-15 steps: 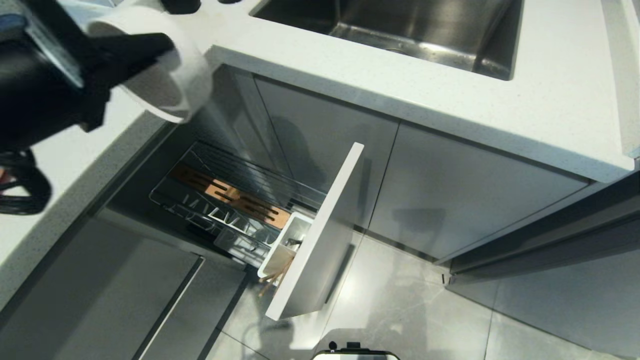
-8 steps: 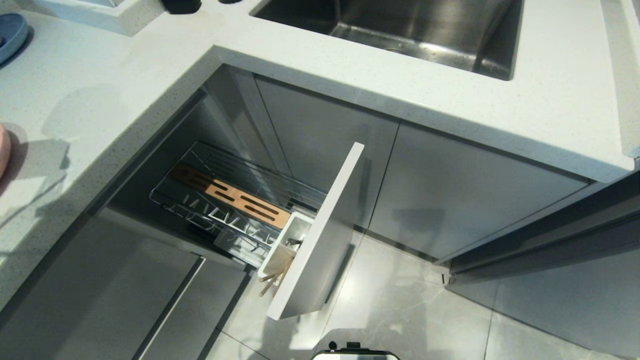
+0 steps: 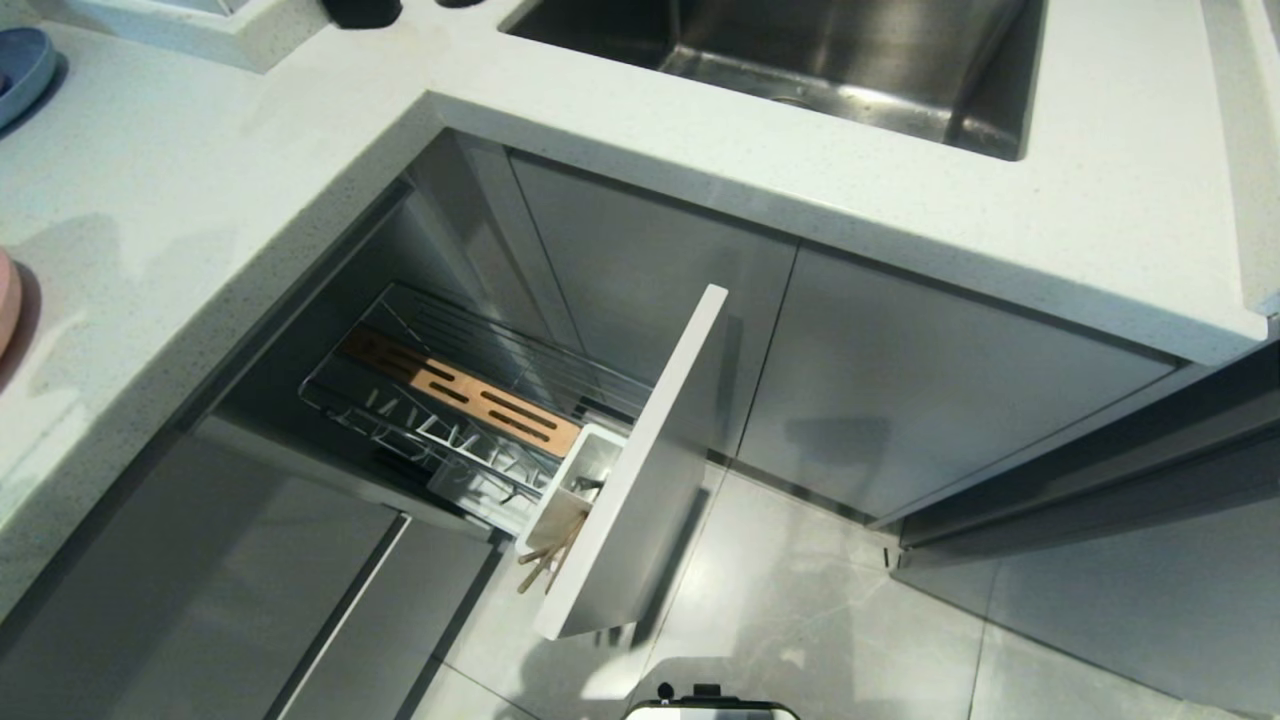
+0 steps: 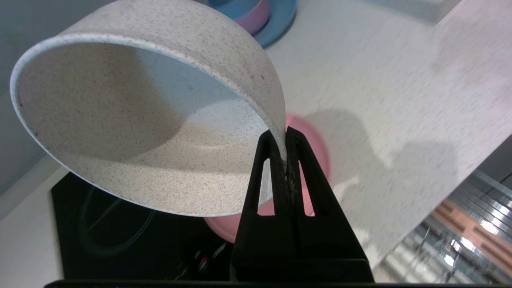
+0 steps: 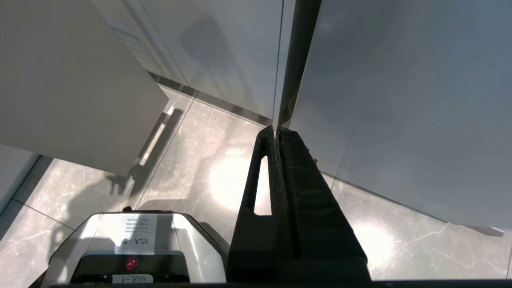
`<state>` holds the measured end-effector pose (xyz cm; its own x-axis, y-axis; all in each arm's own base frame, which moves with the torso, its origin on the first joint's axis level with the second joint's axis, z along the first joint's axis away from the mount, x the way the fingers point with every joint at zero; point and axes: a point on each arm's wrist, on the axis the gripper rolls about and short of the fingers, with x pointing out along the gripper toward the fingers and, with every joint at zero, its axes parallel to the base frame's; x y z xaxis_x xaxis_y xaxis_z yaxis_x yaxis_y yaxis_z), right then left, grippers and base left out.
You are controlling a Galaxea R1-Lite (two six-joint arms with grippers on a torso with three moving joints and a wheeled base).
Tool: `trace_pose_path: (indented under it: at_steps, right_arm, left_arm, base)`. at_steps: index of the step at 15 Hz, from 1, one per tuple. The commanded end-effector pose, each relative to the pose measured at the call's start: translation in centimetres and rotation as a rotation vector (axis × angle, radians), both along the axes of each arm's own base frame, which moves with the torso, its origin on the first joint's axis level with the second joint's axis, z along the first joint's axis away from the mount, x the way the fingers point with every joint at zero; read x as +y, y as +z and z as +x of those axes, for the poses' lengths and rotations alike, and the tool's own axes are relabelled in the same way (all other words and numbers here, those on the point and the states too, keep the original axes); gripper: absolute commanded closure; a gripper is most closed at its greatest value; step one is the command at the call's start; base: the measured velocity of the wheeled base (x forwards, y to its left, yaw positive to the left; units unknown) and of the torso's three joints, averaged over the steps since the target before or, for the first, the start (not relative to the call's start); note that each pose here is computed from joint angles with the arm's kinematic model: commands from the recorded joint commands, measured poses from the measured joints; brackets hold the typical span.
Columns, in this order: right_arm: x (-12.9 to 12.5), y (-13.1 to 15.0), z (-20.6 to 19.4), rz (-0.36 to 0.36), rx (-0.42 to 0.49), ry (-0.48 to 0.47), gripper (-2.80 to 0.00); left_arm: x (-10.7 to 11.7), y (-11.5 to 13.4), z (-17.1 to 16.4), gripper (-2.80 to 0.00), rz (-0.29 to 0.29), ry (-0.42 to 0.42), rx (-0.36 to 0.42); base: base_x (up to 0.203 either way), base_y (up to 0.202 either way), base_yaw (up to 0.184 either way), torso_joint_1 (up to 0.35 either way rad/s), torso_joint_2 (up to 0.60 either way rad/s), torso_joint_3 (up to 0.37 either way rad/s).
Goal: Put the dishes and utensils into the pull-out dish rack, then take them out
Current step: Take the bowl out of the cupboard
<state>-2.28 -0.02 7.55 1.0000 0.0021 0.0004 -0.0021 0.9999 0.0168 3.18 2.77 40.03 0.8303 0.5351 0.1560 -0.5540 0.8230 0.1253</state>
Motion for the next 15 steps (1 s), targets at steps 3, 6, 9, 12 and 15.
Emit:
trace_pose_path:
  at_steps: [3,6,9,12,15]
  right_arm:
    - [0.0,0.0,0.0,0.0,0.002,0.001,0.0]
    - [0.0,0.0,0.0,0.0,0.002,0.001,0.0]
    - [0.0,0.0,0.0,0.0,0.002,0.001,0.0]
    - [0.0,0.0,0.0,0.0,0.002,0.001,0.0]
    - [0.0,0.0,0.0,0.0,0.002,0.001,0.0]
  left_arm:
    - [1.5,2.1,0.5,0.0,-0.184,0.091,0.251]
    - [5.0,1.0,2.0,0.0,-0.299,0.123,0.498]
    - [6.8,-0.5,2.8,0.0,-0.381,0.125,0.623]
    - [8.0,-1.7,3.7,0.0,-0.463,0.081,0.702]
    - [8.9,-2.1,4.6,0.0,-0.483,0.028,0.715]
  base:
    - [0.0,0.0,0.0,0.0,0.0,0.0]
    - [0.0,0.0,0.0,0.0,0.0,0.0]
    - [0.0,0.0,0.0,0.0,0.0,0.0]
    - [0.0,0.0,0.0,0.0,0.0,0.0]
    - [0.0,0.0,0.0,0.0,0.0,0.0]
